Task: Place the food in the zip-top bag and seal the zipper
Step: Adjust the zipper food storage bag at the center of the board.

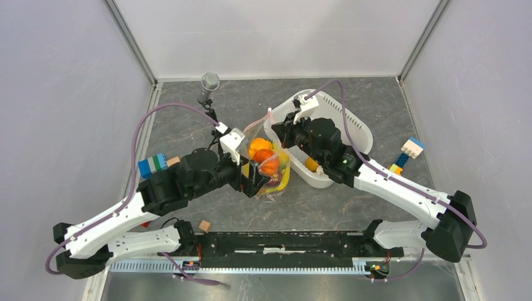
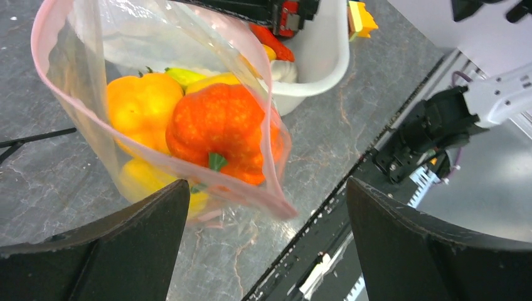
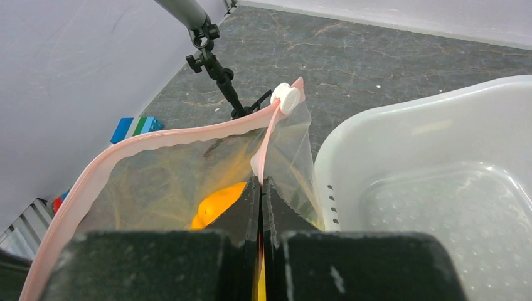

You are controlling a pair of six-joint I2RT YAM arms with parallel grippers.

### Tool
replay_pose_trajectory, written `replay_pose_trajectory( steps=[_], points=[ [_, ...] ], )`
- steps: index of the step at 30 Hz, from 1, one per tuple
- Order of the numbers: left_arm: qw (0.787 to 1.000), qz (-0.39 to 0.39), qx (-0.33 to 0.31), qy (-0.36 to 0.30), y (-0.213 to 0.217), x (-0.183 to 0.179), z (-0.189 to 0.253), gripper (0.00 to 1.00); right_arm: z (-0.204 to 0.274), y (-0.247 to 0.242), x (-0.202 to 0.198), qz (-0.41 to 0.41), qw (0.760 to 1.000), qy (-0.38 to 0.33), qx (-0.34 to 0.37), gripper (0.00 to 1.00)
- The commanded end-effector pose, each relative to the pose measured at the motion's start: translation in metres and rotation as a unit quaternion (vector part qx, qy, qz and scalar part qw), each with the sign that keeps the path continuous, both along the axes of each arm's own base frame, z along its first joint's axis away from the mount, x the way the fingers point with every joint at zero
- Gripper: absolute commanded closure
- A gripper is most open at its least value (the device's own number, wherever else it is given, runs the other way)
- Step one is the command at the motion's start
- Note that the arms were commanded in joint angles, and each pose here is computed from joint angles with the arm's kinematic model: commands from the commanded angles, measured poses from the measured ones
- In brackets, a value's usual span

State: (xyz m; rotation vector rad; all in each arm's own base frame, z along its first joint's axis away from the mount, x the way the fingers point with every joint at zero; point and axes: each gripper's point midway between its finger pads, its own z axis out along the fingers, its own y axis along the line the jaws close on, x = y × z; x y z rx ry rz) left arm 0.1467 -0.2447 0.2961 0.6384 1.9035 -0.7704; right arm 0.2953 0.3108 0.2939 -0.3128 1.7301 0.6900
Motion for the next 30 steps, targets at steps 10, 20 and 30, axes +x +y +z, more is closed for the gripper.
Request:
replay_pose_trajectory(
  steps=[10, 20, 30],
  points=[
    [0.992, 0.114, -0.027, -0.043, 0.011, 0.037, -0.005, 0.43, 0.041, 0.003, -0.007, 0.022, 0.998, -0.030, 0.053, 1.00],
    [0.991, 0.083, -0.064, -0.079, 0.014, 0.028, 0.016, 0.97, 0.041, 0.015, -0.029, 0.095, 0.992, -0.051, 0.058, 0.99],
    [0.988, 0.108, -0.051, -0.103, 0.052, 0.022, 0.028, 0.98, 0.065, 0.018, -0.065, 0.184, 0.975, -0.090, 0.083, 0.96]
  ],
)
